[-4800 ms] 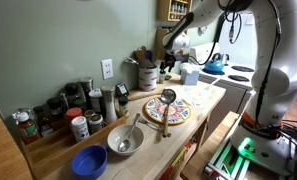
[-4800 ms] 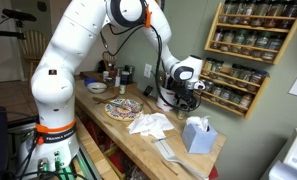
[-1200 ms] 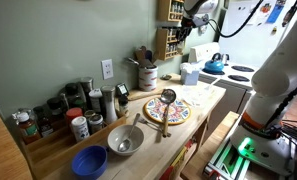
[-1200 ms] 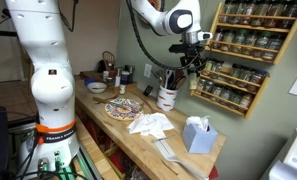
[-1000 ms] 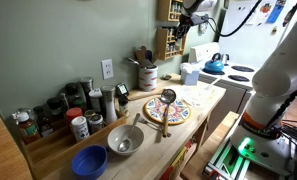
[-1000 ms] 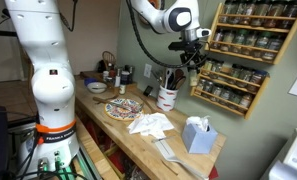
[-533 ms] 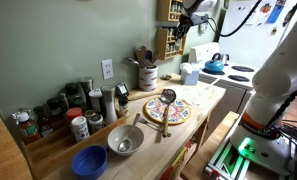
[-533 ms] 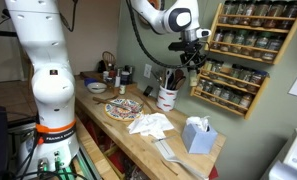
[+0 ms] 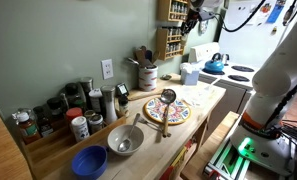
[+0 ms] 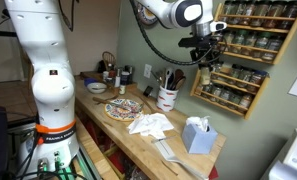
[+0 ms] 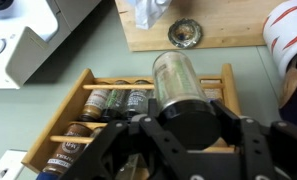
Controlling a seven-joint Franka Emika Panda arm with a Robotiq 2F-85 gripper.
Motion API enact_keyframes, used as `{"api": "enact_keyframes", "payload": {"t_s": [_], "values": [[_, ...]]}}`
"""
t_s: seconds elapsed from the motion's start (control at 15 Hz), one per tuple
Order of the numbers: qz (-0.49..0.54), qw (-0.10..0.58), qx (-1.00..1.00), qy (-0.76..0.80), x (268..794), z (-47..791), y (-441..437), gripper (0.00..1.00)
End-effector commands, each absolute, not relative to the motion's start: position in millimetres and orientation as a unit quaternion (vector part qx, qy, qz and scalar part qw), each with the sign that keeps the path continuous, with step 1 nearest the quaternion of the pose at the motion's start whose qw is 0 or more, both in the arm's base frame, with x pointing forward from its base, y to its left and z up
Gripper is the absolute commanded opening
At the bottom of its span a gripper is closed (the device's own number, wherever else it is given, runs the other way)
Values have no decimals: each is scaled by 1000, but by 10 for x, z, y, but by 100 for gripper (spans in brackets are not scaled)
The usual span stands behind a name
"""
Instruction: Put the bottle on the bottom shelf
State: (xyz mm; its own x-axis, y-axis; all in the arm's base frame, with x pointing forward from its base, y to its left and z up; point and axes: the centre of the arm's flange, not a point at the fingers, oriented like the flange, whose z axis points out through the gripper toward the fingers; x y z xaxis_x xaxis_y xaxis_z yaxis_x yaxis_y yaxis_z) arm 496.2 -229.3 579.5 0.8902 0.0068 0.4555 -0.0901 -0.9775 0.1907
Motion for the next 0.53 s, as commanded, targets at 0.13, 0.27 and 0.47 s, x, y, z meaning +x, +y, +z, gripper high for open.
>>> {"api": "enact_keyframes", "payload": {"t_s": [0.13,0.27,0.47], "values": [[299,68,952,-7,4947,6150,-2665,30],[321,55,945,3,4942,6233,-2766,30],[358,28,933,14,4963,6287,-2875,30]]}}
